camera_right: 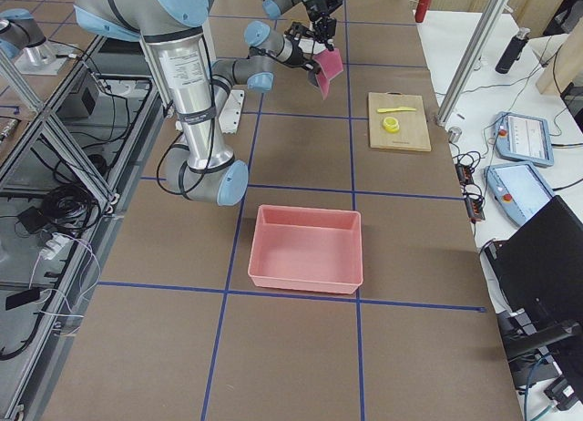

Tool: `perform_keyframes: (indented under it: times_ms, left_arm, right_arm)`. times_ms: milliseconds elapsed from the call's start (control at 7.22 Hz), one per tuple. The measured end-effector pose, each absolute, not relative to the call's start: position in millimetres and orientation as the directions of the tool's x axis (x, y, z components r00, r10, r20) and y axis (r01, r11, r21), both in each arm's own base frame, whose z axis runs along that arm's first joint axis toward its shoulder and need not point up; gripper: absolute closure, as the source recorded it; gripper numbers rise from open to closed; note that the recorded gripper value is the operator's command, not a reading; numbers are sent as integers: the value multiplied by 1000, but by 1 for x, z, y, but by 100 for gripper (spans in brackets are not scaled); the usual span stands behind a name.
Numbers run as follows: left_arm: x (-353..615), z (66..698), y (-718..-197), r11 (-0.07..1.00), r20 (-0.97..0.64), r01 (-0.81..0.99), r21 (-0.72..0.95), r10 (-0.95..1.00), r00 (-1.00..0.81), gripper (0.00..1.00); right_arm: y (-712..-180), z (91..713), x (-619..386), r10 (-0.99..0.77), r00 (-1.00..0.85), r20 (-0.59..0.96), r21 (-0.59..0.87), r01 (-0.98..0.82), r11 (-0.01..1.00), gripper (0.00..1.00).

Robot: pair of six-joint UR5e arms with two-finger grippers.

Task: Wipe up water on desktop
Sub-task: 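Open the left gripper and withdraw it while the right gripper holds the cloth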

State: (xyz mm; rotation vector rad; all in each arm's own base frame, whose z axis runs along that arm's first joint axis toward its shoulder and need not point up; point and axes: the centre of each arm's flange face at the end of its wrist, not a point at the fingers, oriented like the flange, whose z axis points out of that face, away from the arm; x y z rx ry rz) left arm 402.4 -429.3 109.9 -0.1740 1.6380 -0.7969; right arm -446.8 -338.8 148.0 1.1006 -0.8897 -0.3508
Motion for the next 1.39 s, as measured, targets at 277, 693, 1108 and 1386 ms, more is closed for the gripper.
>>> perform_keyframes:
  times_ms: [277, 693, 1108, 1386]
  left_arm:
    - [403, 111, -428, 752, -815, 314, -580, -527, -242, 77]
    - [403, 122, -430, 778, -849, 340, -529, -486, -209, 1]
    - [391, 157, -440, 834, -925, 407, -372, -367, -94, 1]
    - [354, 189, -462, 893, -959, 427, -141, -230, 165, 1]
  right_arm:
    - [-341, 147, -443, -639, 626, 447, 880, -179, 439, 100]
    - [-342, 142, -431, -637, 623, 455, 879, -199, 433, 100]
    - [-345, 150, -422, -625, 632, 458, 875, -198, 441, 100]
    - [-356, 179, -414, -572, 658, 490, 846, -199, 495, 100]
